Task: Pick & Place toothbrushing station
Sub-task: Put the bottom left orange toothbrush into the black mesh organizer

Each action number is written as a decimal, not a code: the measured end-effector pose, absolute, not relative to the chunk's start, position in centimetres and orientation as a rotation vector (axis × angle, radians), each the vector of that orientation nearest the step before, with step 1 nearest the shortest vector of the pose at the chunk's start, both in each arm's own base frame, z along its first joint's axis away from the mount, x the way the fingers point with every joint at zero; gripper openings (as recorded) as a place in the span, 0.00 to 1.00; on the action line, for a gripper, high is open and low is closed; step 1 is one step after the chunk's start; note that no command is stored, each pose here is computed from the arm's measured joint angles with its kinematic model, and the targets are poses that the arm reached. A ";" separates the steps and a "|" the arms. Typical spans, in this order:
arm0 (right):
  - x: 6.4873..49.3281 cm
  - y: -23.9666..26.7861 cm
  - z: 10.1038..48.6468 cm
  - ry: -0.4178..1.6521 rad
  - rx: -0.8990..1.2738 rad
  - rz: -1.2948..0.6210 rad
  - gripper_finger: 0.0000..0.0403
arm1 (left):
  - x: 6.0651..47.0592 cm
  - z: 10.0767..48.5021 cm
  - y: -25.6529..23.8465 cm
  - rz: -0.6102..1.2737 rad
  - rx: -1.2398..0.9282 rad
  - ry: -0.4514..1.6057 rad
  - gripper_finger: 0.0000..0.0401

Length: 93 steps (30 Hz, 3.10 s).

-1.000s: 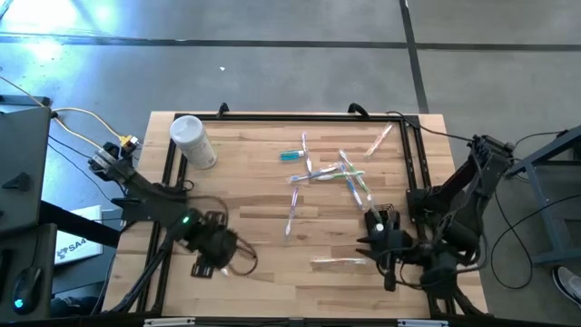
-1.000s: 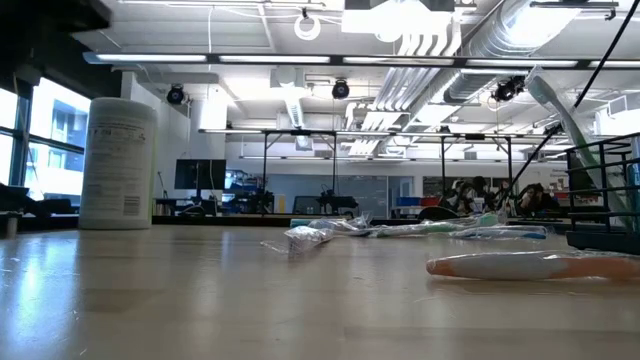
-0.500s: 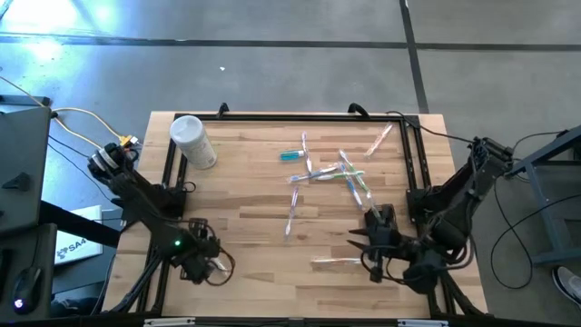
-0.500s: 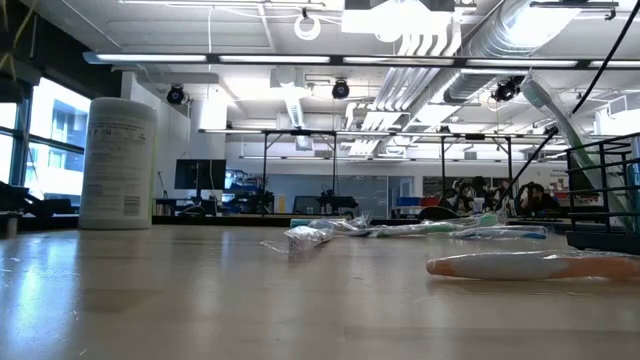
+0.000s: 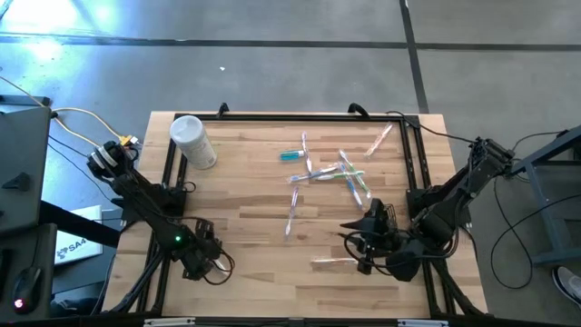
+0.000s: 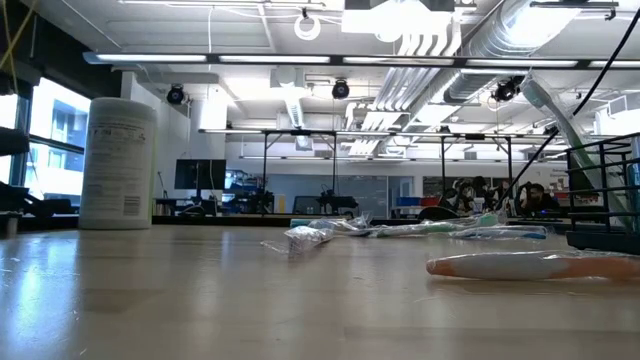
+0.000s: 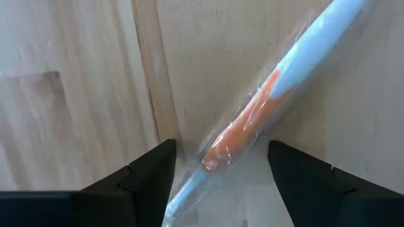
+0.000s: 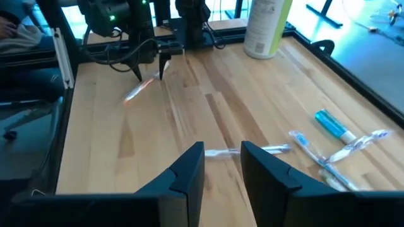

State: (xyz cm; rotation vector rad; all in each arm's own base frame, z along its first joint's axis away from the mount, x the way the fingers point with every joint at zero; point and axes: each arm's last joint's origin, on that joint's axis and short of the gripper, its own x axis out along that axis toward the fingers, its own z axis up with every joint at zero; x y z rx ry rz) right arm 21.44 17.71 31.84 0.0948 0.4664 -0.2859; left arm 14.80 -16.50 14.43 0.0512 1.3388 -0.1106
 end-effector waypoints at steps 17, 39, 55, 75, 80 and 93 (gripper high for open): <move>22.5 19.0 30.4 0.563 0.215 -0.192 0.24 | 14.1 12.9 -15.9 -0.323 0.248 1.346 0.05; 26.8 16.5 29.3 0.457 0.462 -0.397 0.24 | 20.2 27.2 -20.5 -0.347 1.525 0.630 0.00; 32.5 16.3 28.4 0.392 0.333 -0.071 0.24 | 25.1 25.8 -22.5 -0.187 2.125 0.540 0.00; 36.8 14.8 25.7 0.317 0.335 0.024 0.68 | 25.3 25.3 -22.7 -0.225 2.190 0.540 0.00; 37.0 14.5 26.1 0.275 0.311 0.028 0.71 | 25.4 25.5 -22.8 -0.211 2.176 0.523 0.00; 37.3 14.3 26.4 0.252 0.309 0.085 0.60 | 27.1 26.1 -21.6 -0.162 2.168 0.526 0.00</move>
